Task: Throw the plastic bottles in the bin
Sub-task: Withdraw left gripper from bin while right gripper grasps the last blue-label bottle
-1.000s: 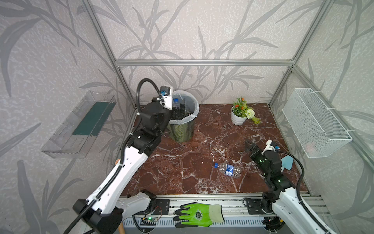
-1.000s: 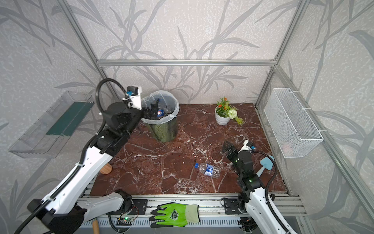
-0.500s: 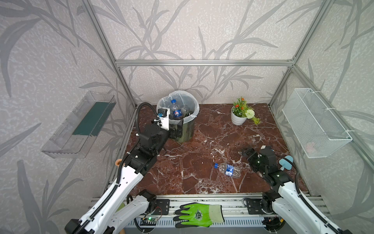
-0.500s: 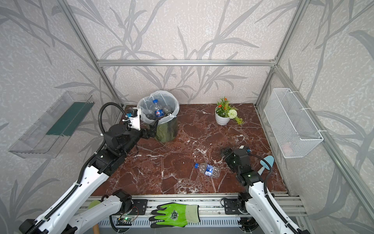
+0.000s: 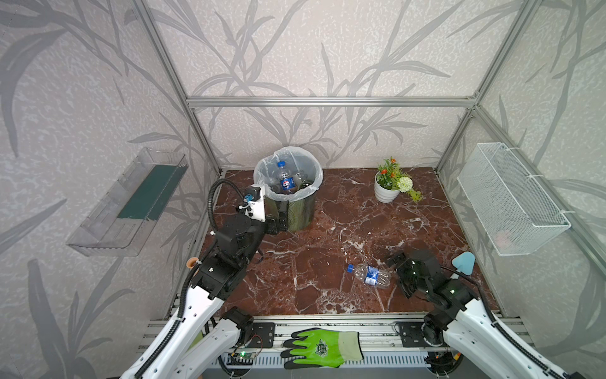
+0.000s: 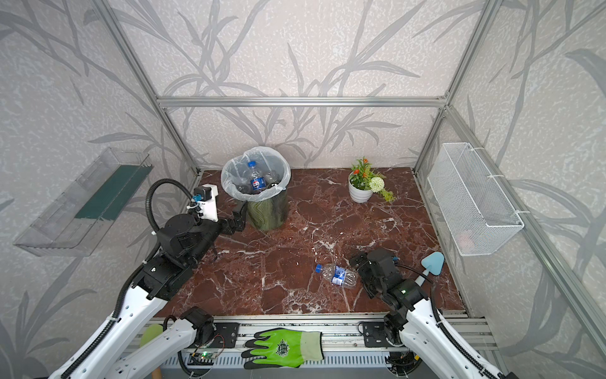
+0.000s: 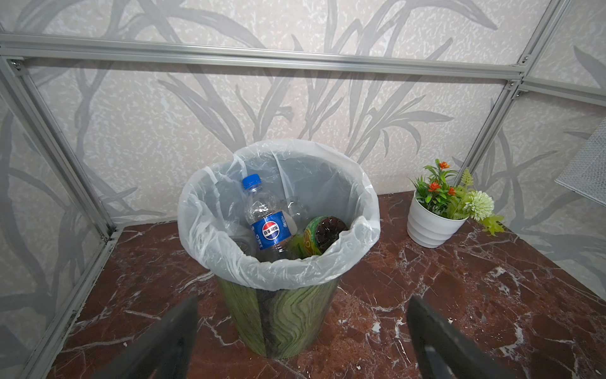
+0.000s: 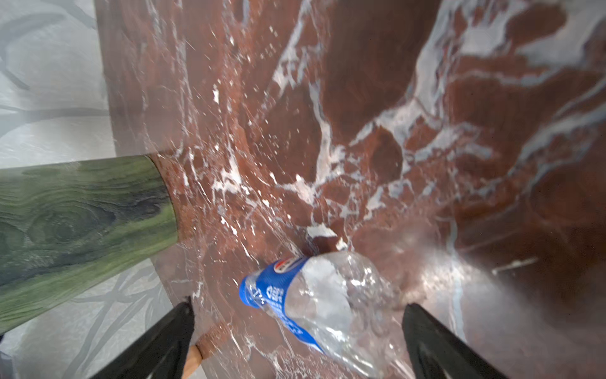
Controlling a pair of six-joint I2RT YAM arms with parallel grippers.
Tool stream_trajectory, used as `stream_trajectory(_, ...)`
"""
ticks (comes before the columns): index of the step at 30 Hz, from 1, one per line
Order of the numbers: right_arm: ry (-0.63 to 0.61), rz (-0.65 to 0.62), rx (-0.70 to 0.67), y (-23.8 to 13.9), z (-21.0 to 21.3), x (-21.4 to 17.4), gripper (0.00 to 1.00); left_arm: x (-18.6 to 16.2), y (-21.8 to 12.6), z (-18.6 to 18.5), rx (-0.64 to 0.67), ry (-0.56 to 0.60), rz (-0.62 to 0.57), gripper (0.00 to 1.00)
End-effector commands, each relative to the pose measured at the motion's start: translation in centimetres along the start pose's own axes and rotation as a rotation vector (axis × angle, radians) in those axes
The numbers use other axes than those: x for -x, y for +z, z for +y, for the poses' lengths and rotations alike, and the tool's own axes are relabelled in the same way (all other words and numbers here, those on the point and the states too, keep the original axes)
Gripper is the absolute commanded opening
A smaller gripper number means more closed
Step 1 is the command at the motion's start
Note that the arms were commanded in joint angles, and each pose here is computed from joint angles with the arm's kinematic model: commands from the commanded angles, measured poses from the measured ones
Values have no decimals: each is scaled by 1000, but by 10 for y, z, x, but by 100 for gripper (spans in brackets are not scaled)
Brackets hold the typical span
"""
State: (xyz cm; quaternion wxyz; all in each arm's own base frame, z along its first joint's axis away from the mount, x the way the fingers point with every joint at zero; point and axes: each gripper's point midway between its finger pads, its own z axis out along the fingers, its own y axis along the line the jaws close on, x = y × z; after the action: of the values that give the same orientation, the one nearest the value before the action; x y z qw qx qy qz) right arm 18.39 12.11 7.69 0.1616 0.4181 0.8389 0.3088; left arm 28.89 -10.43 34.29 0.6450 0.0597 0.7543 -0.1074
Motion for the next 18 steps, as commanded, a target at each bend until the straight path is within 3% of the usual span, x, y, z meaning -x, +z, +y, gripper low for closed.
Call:
stream_trajectory(1,79,23,-37,-5,6,-13,99,-9,-1,3,17,-13,25,98)
stream_trajectory(11,111,62,-72,17,19,-34,99,-15,-6,9,42,-7,43,98)
stream_trajectory(18,88,13,-126,45,14,-27,99,-18,-7,12,61,-8,46,98)
